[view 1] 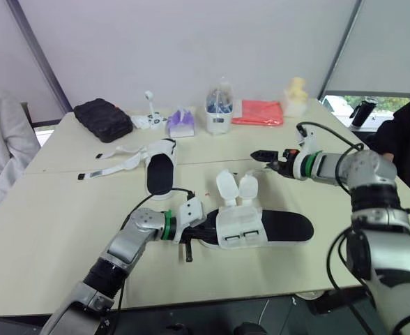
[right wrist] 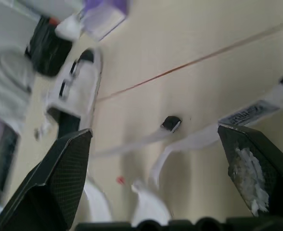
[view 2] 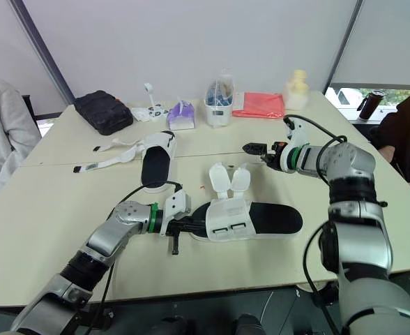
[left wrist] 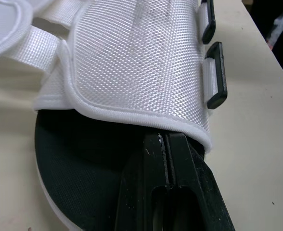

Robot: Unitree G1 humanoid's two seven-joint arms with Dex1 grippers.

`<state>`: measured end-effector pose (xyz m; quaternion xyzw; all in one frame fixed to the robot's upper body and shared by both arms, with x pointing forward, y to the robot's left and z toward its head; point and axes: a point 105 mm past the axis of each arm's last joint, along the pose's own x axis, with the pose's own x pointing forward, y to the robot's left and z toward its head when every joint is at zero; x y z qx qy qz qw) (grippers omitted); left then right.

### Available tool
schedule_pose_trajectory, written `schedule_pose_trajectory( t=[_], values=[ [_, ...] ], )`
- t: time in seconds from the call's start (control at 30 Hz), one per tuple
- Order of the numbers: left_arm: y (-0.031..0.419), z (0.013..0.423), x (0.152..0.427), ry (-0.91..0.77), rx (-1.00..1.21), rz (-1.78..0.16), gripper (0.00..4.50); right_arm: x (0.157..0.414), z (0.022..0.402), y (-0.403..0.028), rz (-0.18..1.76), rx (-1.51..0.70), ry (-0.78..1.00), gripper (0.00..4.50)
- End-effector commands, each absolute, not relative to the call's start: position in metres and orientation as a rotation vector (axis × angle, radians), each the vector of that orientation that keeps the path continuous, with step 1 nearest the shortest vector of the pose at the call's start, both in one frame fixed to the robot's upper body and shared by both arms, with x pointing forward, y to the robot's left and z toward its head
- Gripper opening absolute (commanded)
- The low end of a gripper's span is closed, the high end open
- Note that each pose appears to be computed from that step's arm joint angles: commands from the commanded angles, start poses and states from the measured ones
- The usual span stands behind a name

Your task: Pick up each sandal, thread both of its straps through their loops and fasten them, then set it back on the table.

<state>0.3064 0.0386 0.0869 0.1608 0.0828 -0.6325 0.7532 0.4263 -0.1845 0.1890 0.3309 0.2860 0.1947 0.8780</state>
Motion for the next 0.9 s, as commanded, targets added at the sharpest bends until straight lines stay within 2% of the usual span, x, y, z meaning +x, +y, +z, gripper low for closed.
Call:
schedule_pose_trajectory(
  t=[0.03,0.43,0.67,0.77,0.9],
  values=[
    [0.040,0.085,0.310,0.170,0.367,-1.328,0.02,0.432,0.188,-0.180,0.359,0.728,0.637,4.50],
    [0.045,0.083,0.308,0.152,0.353,-1.281,0.02,0.432,0.174,-0.178,0.315,0.709,0.707,4.50],
    [0.038,0.084,0.309,0.142,0.348,-1.289,0.02,0.453,0.162,-0.175,0.194,0.730,0.597,4.50],
    [0.037,0.084,0.310,0.140,0.348,-1.291,0.00,0.459,0.159,-0.172,0.153,0.746,0.566,3.58],
    [0.036,0.086,0.310,0.132,0.339,-1.285,0.00,0.462,0.155,-0.168,0.130,0.738,0.555,1.56]
  ],
)
